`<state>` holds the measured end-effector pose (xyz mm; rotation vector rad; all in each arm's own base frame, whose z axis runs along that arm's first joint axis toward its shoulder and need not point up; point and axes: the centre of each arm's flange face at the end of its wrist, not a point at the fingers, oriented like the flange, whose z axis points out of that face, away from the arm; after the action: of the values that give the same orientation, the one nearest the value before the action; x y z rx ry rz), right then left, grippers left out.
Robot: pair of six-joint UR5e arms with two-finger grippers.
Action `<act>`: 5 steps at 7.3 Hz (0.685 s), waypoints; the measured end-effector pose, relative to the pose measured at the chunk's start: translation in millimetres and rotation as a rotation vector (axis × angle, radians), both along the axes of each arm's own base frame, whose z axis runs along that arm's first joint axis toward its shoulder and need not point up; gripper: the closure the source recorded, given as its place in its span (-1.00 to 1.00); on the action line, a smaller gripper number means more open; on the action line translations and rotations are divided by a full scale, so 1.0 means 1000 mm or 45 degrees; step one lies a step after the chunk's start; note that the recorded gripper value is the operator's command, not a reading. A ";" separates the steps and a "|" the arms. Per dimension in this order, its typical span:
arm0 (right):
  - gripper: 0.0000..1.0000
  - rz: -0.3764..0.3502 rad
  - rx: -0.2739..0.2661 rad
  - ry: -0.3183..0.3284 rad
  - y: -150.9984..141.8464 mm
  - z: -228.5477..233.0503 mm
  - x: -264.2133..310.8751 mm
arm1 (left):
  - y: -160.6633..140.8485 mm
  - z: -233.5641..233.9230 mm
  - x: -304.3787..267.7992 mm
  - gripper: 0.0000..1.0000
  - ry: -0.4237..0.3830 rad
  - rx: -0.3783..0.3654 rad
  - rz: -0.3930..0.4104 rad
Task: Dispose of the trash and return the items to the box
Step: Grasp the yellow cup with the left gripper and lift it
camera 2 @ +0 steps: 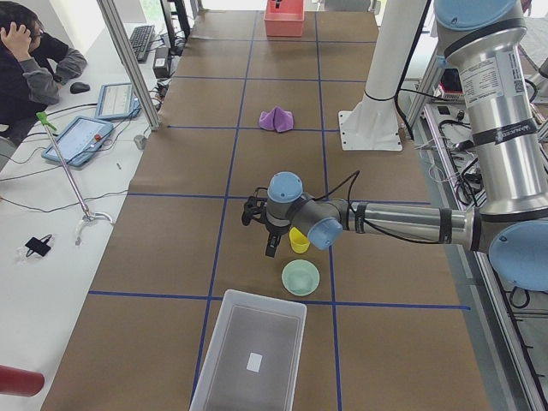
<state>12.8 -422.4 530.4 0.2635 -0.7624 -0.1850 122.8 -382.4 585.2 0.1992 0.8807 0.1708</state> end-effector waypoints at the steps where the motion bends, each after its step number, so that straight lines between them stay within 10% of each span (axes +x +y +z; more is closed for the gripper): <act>1: -1.00 -0.002 0.000 0.001 0.000 0.000 -0.001 | 0.011 0.007 0.008 -0.94 0.002 -0.001 0.024; 5: -1.00 -0.003 -0.002 0.003 0.000 0.002 -0.001 | 0.036 0.016 0.025 -0.16 0.009 0.009 0.106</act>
<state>11.6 -422.8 531.9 0.2612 -0.7606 -0.1870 147.3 -346.9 601.4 0.1702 0.8963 0.2506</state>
